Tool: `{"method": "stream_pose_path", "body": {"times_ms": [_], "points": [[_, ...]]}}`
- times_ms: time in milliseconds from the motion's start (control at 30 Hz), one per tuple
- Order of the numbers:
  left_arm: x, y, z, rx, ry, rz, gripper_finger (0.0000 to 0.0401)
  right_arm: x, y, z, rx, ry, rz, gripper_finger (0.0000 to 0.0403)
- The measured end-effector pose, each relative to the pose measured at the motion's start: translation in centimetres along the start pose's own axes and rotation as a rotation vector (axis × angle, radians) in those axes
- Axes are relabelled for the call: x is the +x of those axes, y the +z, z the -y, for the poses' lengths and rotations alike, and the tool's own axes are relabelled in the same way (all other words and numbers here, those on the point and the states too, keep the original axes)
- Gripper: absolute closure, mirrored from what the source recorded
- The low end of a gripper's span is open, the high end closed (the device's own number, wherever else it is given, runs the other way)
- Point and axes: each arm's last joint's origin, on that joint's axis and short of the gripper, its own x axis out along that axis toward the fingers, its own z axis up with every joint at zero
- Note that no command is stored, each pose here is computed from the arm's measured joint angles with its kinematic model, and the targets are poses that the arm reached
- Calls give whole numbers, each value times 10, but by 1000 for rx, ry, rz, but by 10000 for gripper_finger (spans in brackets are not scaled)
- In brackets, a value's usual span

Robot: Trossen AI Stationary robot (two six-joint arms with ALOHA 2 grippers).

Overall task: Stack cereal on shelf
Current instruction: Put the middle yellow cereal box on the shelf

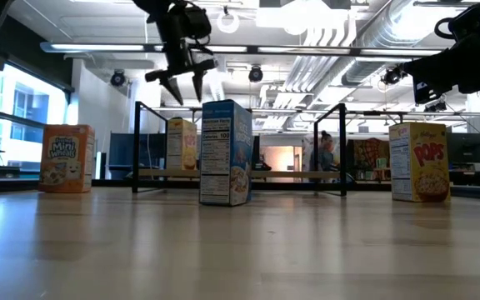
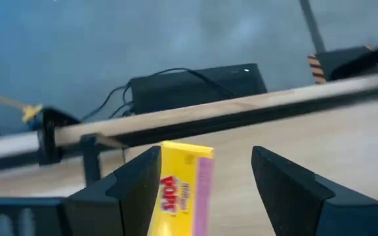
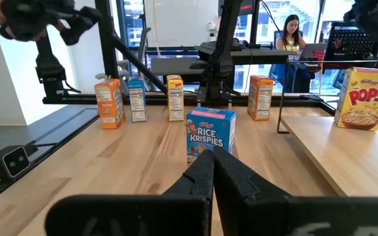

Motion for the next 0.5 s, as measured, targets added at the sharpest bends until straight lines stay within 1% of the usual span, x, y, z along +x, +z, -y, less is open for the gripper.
{"method": "stream_pose_path", "body": {"times_ms": [67,133,233,333,433,500], "points": [[-11,0,1,40,-31,16,172,0,0,0,0,0,0,402],[-27,0,2,69,-65,74,172,0,0,0,0,0,0,402],[-52,-8,-3,118,-59,155,172,0,0,0,0,0,0,402],[-69,-22,-11,88,-54,251,172,0,0,0,0,0,0,402],[-79,-41,-21,50,-138,312,172,0,0,0,0,0,0,402],[-83,-56,-26,55,-229,336,172,0,0,0,0,0,0,402]]}}
